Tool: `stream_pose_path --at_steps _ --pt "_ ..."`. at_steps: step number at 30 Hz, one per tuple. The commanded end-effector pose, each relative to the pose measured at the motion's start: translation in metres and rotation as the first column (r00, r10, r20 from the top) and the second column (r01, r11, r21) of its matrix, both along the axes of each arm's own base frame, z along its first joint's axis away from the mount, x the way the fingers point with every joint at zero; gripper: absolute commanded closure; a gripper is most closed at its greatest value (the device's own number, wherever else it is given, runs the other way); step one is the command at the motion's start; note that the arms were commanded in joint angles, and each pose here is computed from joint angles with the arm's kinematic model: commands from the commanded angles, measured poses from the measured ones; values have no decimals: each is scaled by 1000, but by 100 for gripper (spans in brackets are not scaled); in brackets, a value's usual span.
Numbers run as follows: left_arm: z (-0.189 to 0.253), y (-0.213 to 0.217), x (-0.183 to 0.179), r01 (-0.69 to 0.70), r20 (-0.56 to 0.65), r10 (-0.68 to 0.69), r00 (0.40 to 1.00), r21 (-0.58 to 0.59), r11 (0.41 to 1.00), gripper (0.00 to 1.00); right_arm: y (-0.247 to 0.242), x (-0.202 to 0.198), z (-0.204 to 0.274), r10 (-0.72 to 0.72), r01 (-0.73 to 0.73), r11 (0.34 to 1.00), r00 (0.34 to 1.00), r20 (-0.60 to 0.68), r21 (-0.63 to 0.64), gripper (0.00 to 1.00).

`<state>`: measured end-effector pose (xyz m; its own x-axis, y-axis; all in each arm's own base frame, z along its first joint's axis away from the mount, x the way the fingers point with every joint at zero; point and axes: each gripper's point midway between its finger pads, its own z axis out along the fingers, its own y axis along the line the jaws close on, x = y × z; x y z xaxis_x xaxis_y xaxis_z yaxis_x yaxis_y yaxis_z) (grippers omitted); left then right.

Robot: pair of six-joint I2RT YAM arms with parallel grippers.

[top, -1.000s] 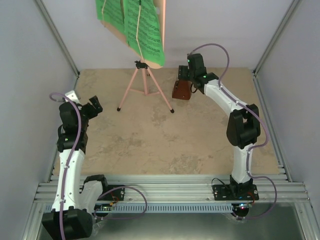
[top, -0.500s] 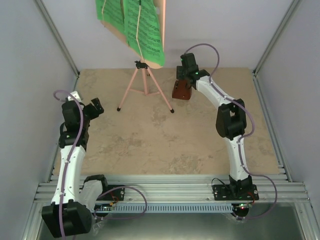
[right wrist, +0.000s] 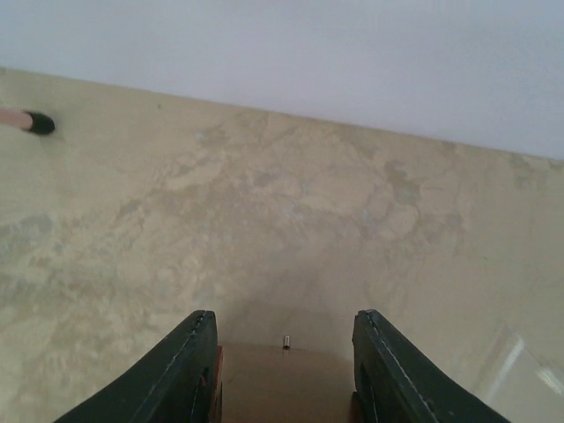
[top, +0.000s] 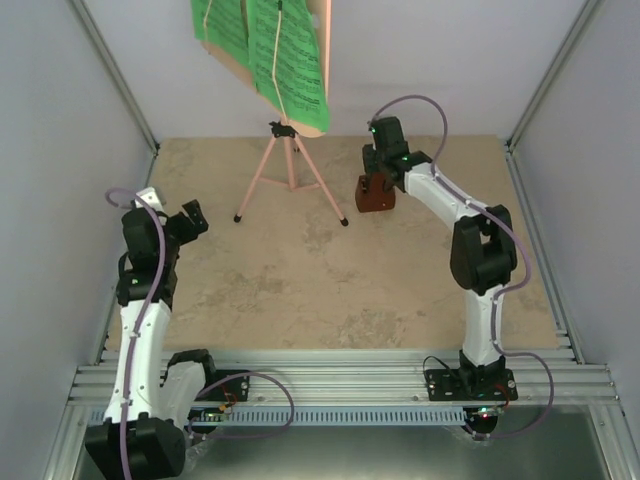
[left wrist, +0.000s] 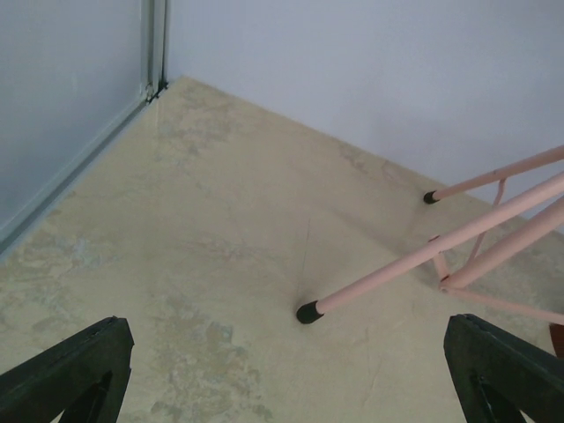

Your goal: Pack up the instrument practice props

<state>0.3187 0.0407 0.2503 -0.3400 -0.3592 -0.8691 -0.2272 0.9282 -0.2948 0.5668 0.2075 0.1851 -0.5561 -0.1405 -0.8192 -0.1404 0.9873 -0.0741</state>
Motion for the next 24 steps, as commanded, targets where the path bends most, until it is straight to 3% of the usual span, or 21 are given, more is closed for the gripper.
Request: stream_pose_path --at_steps 1,7,12,16,20,24 --pt "3 -4 0 27 13 -26 1000 -8 1000 1 -6 -26 52 40 -42 999 994 102 21 69" --pt "2 -12 2 70 14 -69 997 -30 997 2 -17 -95 53 105 -110 991 992 74 72 70" --pt "8 -35 5 171 53 -170 984 -15 985 3 -22 -158 82 189 -208 969 971 150 130 69" --pt "10 -90 5 335 44 -335 941 4 942 3 -8 -211 93 339 -368 922 918 204 122 69" --pt "49 -131 1 471 136 -466 874 -4 882 4 11 -260 95 476 -510 853 847 236 112 70" --pt "87 -134 1 478 226 -480 848 68 876 4 24 -294 95 534 -577 806 805 259 132 70"
